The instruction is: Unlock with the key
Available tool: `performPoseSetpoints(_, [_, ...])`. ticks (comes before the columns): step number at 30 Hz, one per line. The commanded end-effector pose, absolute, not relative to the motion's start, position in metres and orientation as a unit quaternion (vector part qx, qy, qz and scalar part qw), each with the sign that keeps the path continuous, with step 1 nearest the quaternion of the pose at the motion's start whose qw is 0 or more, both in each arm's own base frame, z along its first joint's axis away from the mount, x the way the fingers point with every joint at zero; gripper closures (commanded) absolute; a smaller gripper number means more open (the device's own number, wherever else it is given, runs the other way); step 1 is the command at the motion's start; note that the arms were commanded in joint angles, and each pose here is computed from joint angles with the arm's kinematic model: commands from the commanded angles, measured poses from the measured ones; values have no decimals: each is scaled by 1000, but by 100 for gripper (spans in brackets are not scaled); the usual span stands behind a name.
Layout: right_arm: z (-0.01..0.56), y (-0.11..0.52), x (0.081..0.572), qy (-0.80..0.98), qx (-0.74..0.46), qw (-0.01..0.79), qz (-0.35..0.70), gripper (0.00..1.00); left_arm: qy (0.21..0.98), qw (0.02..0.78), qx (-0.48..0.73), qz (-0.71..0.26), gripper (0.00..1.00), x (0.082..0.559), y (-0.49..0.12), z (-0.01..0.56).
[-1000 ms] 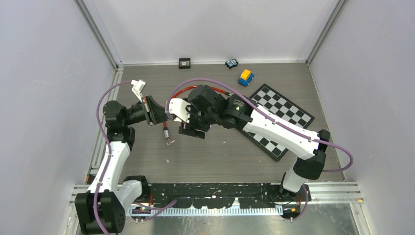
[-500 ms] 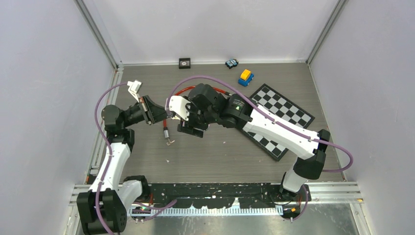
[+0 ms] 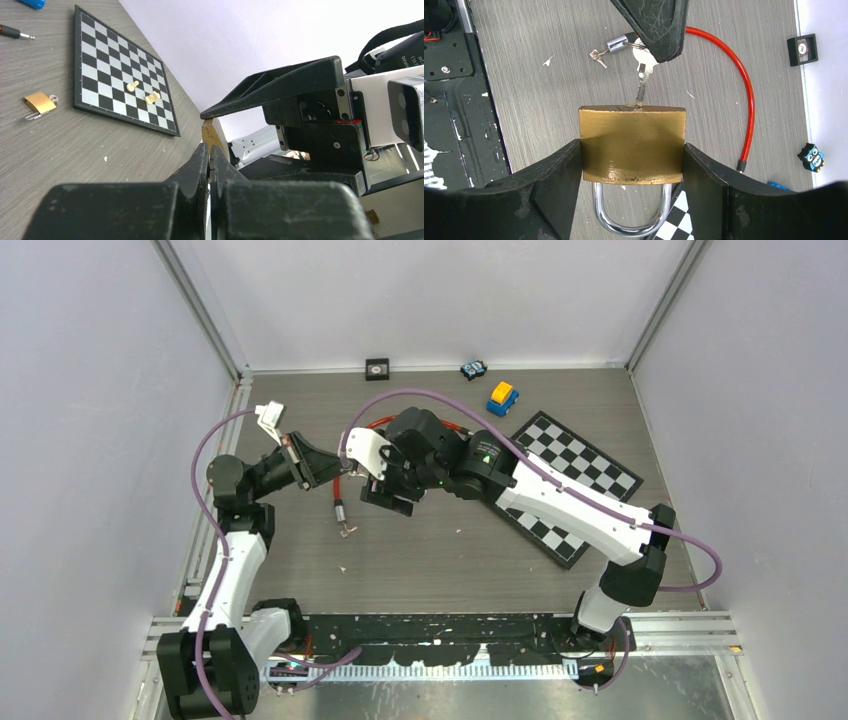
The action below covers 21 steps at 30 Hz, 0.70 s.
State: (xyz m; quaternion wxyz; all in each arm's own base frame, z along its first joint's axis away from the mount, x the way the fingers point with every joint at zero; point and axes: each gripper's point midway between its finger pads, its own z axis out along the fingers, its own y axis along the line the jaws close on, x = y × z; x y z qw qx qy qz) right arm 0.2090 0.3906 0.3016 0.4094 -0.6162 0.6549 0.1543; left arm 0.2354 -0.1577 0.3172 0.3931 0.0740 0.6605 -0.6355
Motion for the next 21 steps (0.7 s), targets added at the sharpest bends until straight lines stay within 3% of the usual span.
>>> performPoseSetpoints(1, [370, 399, 212, 618, -571, 503, 196, 99, 642, 425, 81, -633, 100, 236, -155, 329])
performPoseSetpoints(21, [382, 408, 220, 625, -548, 513, 215, 99, 623, 433, 92, -645, 100, 226, -158, 332])
